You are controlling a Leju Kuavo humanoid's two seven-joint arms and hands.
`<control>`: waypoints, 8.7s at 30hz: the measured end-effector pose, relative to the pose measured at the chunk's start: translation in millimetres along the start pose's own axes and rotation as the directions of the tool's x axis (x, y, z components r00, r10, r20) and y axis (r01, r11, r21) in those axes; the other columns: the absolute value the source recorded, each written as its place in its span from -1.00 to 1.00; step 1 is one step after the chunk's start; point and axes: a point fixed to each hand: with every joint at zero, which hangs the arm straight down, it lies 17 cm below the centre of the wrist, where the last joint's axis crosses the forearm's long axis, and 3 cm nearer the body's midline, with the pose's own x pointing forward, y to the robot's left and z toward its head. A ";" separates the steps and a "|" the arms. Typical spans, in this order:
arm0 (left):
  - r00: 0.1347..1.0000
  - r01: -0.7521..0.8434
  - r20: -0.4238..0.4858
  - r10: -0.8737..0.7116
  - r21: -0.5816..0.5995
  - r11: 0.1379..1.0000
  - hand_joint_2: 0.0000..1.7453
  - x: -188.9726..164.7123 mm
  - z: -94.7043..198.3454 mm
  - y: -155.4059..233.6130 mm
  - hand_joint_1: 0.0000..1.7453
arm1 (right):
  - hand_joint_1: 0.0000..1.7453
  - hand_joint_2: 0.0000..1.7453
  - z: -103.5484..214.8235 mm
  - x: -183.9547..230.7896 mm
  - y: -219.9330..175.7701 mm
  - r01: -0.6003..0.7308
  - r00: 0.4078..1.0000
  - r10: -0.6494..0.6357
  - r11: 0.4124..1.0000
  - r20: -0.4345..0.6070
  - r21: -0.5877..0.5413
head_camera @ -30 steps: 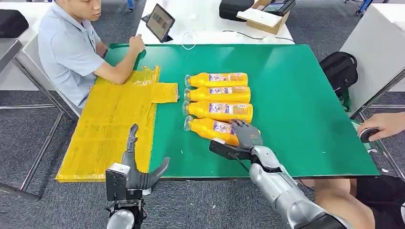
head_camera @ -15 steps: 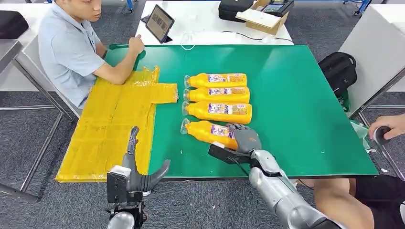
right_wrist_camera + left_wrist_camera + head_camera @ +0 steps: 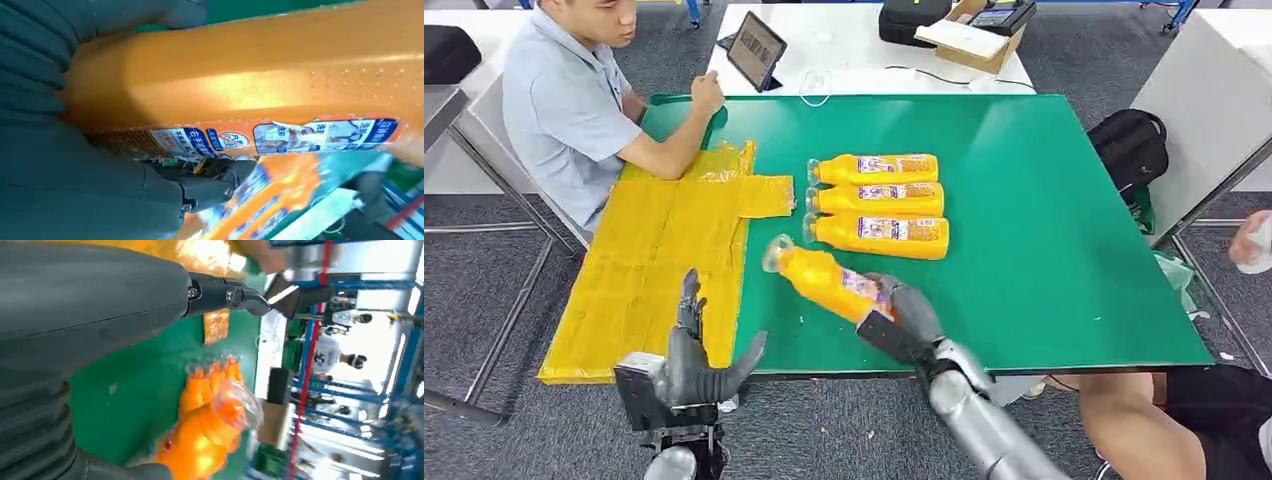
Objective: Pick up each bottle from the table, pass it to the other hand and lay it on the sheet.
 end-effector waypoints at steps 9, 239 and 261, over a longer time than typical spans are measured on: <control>0.952 -0.290 -0.122 0.282 -0.056 0.955 1.00 -5.8 10.0 -12.0 -1.00 | 1.00 1.00 16.7 87.1 -82.5 0.149 0.966 -0.035 0.884 0.255 -0.443; 0.896 0.381 0.168 -0.411 0.183 0.906 1.00 60.2 -57.5 77.7 -1.00 | -1.00 1.00 35.6 -107.0 -118.4 -0.722 0.645 0.694 0.691 -0.318 0.044; 0.928 0.327 0.157 -0.339 0.093 0.940 1.00 41.4 -90.1 49.4 -1.00 | 0.76 1.00 -32.6 -110.5 -74.2 -0.563 0.726 0.633 0.771 -0.267 0.298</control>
